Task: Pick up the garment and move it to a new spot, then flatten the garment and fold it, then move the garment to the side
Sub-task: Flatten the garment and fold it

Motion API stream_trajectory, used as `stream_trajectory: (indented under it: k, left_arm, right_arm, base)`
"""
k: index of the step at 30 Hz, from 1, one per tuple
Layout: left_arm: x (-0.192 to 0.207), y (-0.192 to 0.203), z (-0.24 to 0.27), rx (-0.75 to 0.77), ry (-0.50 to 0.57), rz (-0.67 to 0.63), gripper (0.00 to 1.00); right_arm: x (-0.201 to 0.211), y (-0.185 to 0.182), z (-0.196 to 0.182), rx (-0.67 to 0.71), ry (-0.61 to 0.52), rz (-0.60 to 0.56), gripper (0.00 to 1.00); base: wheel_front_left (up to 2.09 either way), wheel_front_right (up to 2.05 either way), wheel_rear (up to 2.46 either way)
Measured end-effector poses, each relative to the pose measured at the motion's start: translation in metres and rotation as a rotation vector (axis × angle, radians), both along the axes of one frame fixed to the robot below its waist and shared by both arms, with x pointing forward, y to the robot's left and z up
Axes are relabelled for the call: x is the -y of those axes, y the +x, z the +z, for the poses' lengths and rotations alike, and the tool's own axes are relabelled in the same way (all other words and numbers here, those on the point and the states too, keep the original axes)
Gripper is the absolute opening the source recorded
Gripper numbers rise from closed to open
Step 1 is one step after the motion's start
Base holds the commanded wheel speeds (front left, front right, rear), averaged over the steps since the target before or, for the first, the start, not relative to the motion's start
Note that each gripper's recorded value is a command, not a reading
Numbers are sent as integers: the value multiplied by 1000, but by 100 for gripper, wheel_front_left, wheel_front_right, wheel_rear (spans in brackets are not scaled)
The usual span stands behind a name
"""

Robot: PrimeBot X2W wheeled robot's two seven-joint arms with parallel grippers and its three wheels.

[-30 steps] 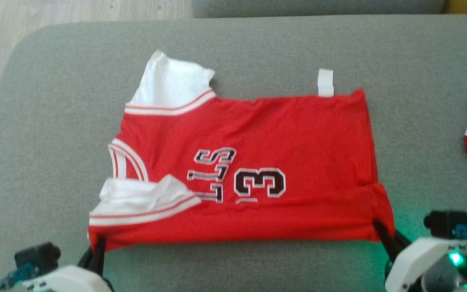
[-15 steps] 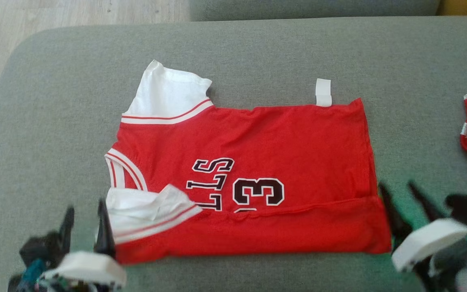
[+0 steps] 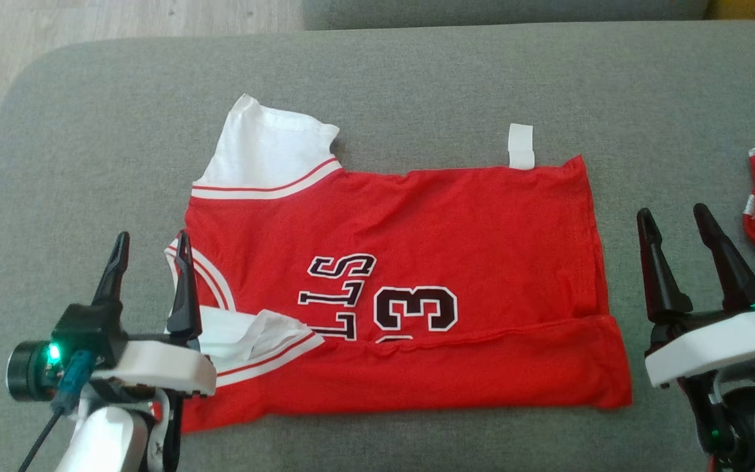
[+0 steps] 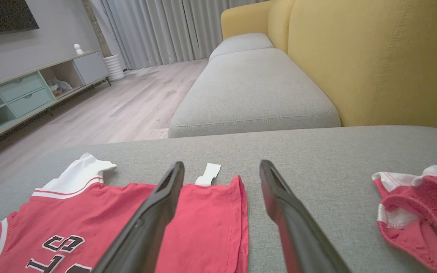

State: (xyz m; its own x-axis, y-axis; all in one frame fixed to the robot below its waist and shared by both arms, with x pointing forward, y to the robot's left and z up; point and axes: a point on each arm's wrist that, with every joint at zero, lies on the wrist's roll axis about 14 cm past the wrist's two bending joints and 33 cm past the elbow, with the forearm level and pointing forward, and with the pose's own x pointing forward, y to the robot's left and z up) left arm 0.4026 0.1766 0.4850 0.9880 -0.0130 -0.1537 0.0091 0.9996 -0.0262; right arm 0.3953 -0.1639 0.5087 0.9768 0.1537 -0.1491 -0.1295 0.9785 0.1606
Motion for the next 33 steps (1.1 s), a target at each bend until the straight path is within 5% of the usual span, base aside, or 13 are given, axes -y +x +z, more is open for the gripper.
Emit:
stream_trajectory:
  k: [10,22,33]
  left_arm:
    - [5,20,-3,-18,3,-26,100]
    - [47,149,30,139,-54,-151,100]
    - [61,165,-123,-371,-22,-218,100]
  right_arm:
    - [0,8,-10,-35,3,-2,100]
    - [0,53,-37,-68,2,-5,100]
    - [-2,64,-79,-167,8,3,100]
  base:
    - [0,0,0]
    - [0,0,0]
    - [0,0,0]
